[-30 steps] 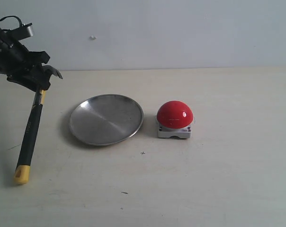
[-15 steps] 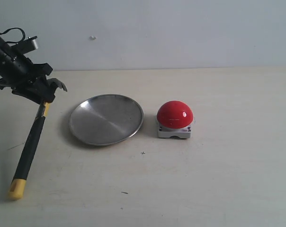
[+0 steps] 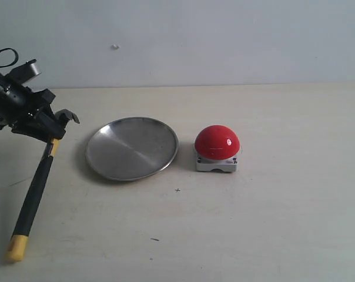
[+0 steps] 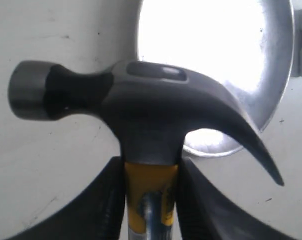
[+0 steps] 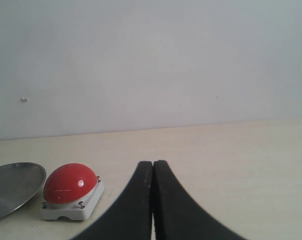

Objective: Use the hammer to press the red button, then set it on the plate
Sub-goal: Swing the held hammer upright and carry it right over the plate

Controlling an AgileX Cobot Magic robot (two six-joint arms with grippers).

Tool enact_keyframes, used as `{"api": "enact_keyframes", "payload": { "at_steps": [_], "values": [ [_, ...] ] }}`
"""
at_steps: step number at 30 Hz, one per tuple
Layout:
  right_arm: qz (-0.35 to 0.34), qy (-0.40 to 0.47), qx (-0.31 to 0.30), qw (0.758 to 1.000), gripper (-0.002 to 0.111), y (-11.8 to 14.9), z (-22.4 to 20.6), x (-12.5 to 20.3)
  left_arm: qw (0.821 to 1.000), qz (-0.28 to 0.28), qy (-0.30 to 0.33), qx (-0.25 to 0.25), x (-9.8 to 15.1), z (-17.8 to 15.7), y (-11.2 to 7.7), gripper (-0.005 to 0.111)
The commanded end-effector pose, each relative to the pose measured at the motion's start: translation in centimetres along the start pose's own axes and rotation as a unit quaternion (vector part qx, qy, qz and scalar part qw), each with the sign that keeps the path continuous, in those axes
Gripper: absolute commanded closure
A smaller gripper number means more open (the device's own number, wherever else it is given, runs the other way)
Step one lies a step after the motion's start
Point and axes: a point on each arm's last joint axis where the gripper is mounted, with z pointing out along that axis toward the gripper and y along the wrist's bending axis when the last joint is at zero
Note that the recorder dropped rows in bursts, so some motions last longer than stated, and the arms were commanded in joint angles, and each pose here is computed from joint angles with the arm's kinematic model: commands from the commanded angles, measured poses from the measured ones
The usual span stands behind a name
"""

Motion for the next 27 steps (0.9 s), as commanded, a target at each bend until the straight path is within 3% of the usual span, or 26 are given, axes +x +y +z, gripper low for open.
{"api": "enact_keyframes", "payload": {
  "at_steps": [1,12,21,27],
  "values": [
    [-0.002,-0.001,0.002,1.000,0.108,0.0,0.0,0.1,0.997,0.011,-0.050,0.055,-0.3,-1.1,-0.8,0.107],
    [-0.002,-0.001,0.002,1.000,0.108,0.0,0.0,0.1,0.984,0.021,-0.119,0.131,-1.5,-1.5,-2.1,0.107],
    [-0.002,-0.001,0.002,1.000,0.108,0.0,0.0,0.1,0.980,0.025,-0.122,0.156,-0.7,-0.4,-2.1,0.107],
    [-0.002,-0.001,0.002,1.000,0.108,0.0,0.0,0.1,0.971,-0.006,-0.141,0.192,-0.5,-0.2,-2.5,0.107]
  ]
}}
